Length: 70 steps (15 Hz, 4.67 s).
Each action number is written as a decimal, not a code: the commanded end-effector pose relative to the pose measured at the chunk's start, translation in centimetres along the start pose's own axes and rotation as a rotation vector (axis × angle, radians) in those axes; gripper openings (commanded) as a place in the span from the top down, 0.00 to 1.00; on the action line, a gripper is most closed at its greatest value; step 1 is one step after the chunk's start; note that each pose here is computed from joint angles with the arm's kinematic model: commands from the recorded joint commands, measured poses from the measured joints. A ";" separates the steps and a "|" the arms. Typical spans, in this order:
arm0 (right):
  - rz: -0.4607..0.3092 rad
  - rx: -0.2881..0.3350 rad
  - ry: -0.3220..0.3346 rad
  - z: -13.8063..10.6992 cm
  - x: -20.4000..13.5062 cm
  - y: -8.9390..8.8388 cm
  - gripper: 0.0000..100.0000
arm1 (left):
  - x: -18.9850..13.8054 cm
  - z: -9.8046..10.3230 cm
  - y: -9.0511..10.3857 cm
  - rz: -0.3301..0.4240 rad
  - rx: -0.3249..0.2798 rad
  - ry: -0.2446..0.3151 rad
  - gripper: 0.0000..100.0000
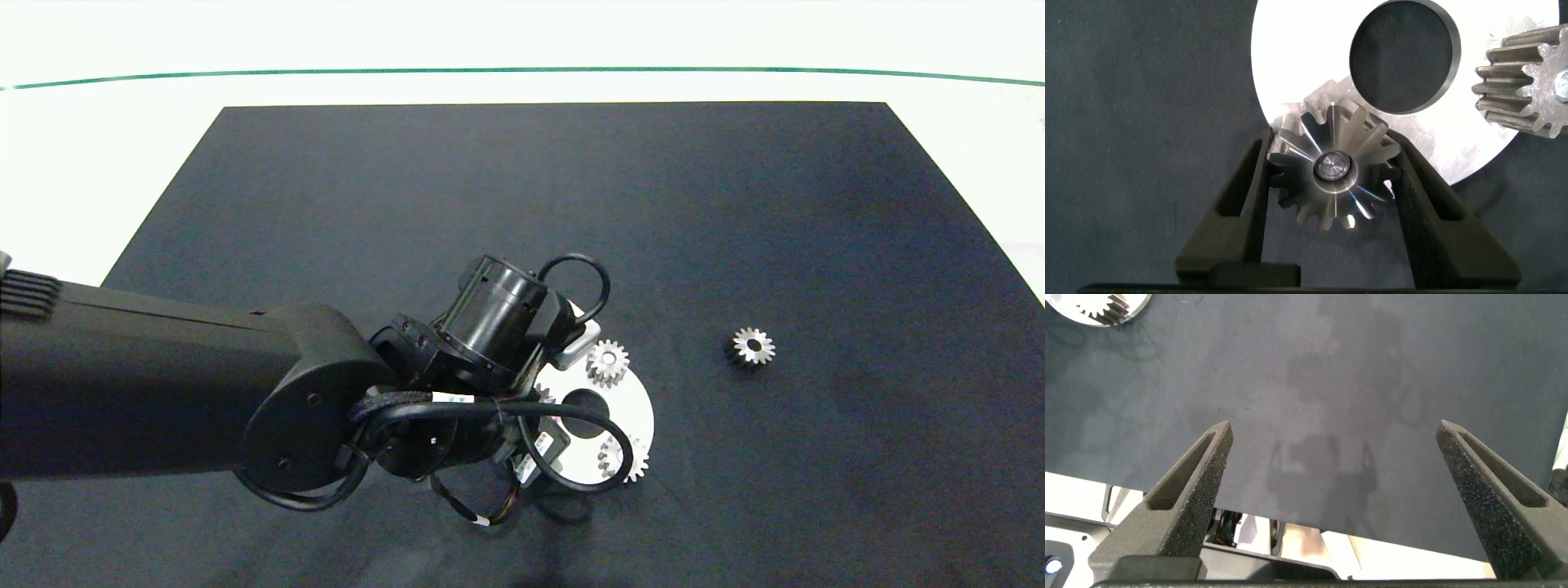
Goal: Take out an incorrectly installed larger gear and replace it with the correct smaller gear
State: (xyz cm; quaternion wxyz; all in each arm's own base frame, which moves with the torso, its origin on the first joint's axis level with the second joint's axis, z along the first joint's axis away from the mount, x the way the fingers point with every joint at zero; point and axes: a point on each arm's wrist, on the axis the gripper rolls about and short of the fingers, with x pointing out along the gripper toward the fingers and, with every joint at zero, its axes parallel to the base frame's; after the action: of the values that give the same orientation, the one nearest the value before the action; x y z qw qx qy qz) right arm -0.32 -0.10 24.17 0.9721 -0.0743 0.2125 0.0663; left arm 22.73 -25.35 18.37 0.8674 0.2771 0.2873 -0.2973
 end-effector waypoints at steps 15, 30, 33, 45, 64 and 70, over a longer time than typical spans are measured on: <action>-0.001 -0.001 -0.007 0.0 -0.3 0.0 0.00 | -1.3 0.0 0.1 -0.008 0.003 0.030 1.00; -0.001 -0.001 -0.013 -0.3 -0.7 0.0 0.00 | -1.6 -0.2 0.5 -0.004 -0.007 0.041 0.00; -0.001 -0.001 -0.013 -0.3 -0.7 0.0 0.00 | -1.5 -0.2 0.4 -0.005 -0.005 0.044 0.00; -0.005 0.000 -0.016 -0.1 -0.7 0.0 0.00 | -1.4 -0.2 0.4 -0.005 -0.005 0.047 0.04; -0.004 0.000 -0.015 -0.1 -0.9 0.0 0.00 | -1.1 -0.5 0.1 -0.011 0.001 0.060 0.41; -0.005 0.000 -0.016 -0.1 -0.9 0.0 0.00 | -1.2 -0.5 0.0 -0.012 0.002 0.059 0.53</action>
State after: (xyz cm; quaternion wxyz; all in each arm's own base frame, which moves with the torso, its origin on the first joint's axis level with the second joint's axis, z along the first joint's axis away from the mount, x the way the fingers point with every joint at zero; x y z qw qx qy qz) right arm -1.19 -0.22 24.48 0.9744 -0.0737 0.2025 0.0647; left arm 21.83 -24.57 18.78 0.8566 0.2843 0.3143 -0.2943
